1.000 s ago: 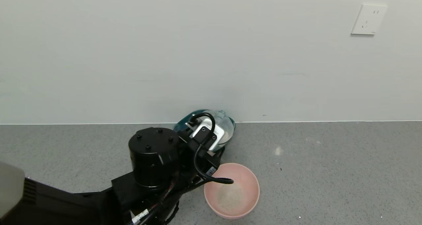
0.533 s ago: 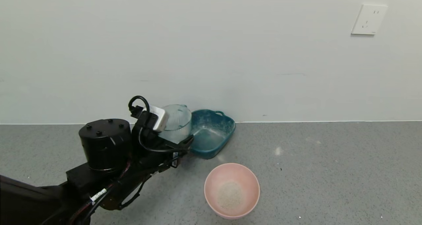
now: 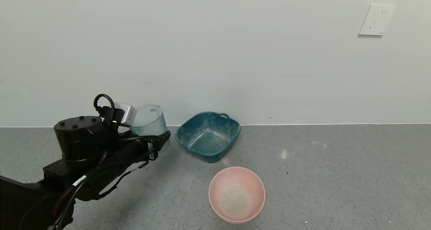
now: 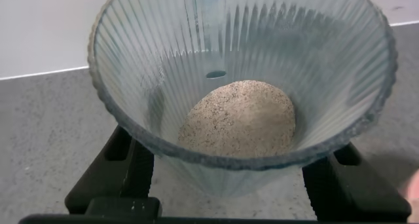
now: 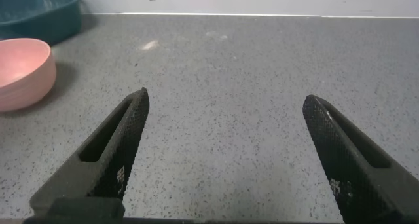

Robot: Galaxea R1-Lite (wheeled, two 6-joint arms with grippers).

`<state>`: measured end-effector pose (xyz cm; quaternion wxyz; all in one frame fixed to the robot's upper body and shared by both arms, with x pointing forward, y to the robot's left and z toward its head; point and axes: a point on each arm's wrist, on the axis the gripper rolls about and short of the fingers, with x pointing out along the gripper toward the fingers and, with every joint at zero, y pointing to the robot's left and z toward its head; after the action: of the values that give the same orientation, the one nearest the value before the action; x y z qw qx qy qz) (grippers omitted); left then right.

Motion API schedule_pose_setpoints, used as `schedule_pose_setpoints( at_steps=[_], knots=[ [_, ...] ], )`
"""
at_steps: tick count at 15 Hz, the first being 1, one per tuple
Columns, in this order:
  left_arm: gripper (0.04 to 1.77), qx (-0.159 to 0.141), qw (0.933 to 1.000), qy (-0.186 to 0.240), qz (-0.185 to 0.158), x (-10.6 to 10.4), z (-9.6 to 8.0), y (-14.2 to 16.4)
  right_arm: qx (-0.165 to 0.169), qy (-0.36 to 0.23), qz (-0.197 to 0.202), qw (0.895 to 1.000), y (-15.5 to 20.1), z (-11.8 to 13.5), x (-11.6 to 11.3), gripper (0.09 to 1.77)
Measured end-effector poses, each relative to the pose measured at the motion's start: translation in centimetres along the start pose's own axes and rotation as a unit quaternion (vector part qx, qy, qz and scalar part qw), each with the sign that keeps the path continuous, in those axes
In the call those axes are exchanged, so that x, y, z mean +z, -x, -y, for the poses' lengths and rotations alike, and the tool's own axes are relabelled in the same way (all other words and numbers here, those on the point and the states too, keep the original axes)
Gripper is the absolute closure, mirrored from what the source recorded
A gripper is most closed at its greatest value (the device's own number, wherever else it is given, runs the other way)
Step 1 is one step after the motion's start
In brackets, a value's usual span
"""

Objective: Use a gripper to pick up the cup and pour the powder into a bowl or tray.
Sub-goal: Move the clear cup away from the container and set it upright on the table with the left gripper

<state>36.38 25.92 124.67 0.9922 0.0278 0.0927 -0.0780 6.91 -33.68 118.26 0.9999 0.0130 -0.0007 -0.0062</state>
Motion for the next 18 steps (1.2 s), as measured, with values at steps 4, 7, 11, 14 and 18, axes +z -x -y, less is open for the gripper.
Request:
schedule_pose_setpoints(
  at_steps=[4, 7, 11, 14, 18],
  knots=[
    [0.52, 0.026, 0.9995, 0.016, -0.013, -0.7, -2.3, -0.8, 0.000, 0.000, 0.000, 1.000, 0.0, 0.0, 0.0, 0.15],
    [0.53, 0.043, 0.9987, 0.024, -0.018, -1.1, -3.4, -1.7, 0.000, 0.000, 0.000, 1.000, 0.0, 0.0, 0.0, 0.15],
    [0.53, 0.046, 0.9981, 0.029, -0.029, -1.9, -4.3, -3.3, 0.000, 0.000, 0.000, 1.000, 0.0, 0.0, 0.0, 0.15],
    [0.53, 0.055, 0.9973, 0.032, -0.037, -2.4, -5.0, -4.6, 0.000, 0.000, 0.000, 1.000, 0.0, 0.0, 0.0, 0.15],
    [0.53, 0.071, 0.9955, 0.037, -0.051, -3.6, -6.3, -6.5, 0.000, 0.000, 0.000, 1.000, 0.0, 0.0, 0.0, 0.15]
  ],
)
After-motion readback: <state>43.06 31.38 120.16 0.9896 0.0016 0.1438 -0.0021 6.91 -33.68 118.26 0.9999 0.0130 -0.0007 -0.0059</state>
